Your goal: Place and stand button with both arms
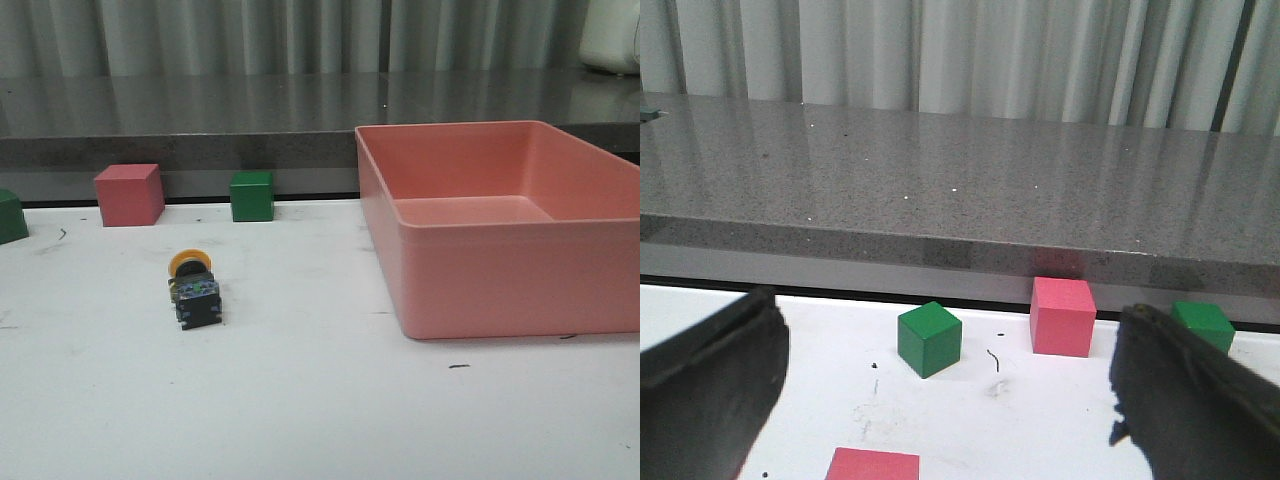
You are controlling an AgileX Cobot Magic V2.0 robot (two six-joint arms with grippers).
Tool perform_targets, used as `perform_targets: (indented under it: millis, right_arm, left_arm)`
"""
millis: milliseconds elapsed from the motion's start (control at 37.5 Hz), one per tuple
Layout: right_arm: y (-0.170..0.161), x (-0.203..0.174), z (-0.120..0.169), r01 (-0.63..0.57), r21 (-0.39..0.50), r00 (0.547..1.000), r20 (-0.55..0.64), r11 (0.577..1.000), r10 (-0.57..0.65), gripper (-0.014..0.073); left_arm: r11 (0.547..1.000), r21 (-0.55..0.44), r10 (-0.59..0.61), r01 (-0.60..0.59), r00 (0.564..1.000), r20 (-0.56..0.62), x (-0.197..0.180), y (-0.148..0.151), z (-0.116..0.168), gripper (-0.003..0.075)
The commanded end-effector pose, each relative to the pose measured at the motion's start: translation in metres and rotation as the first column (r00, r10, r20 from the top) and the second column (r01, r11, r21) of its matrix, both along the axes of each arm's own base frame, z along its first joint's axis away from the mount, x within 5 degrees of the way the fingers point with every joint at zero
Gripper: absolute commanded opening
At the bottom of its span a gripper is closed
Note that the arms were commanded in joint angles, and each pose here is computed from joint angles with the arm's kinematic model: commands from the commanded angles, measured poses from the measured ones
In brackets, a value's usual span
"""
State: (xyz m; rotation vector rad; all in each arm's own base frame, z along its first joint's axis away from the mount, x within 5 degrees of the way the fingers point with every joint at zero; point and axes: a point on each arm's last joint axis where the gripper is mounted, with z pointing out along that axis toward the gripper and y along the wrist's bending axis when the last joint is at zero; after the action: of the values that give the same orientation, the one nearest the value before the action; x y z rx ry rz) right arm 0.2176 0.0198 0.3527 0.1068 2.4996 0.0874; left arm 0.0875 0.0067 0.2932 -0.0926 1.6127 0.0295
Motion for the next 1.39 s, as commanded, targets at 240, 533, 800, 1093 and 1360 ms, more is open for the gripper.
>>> perform_targets:
  millis: [240,533,800,1093,1360]
  right_arm:
    - [-0.009,-0.069,-0.003,-0.018,-0.004,0.896,0.445,1.0,0.018,-0.0069]
    - [-0.014,-0.126,-0.04,-0.028,-0.019,0.743,0.669,0.999,0.033,-0.0069]
    - [-0.017,-0.155,-0.046,-0.028,-0.01,0.646,0.763,1.0,0.026,-0.0069]
    - [-0.017,-0.156,-0.046,-0.027,-0.01,0.648,0.761,1.0,0.025,-0.0069]
    - [-0.017,-0.156,-0.046,-0.027,-0.01,0.65,0.76,1.0,0.025,-0.0069]
  left_arm:
    - [1.0,0.0,0.001,-0.001,0.994,0.11,0.001,0.0,0.019,0.0617]
    - [1.0,0.0,0.001,-0.001,0.994,0.11,0.001,0.0,0.019,0.0617]
    - [1.0,0.0,0.001,-0.001,0.994,0.11,0.001,0.0,0.019,0.0617]
    - [1.0,0.0,0.001,-0.001,0.994,0.11,0.001,0.0,0.019,0.0617]
    - [1.0,-0.008,0.001,0.0,0.994,0.113,0.001,0.0,0.02,0.0617]
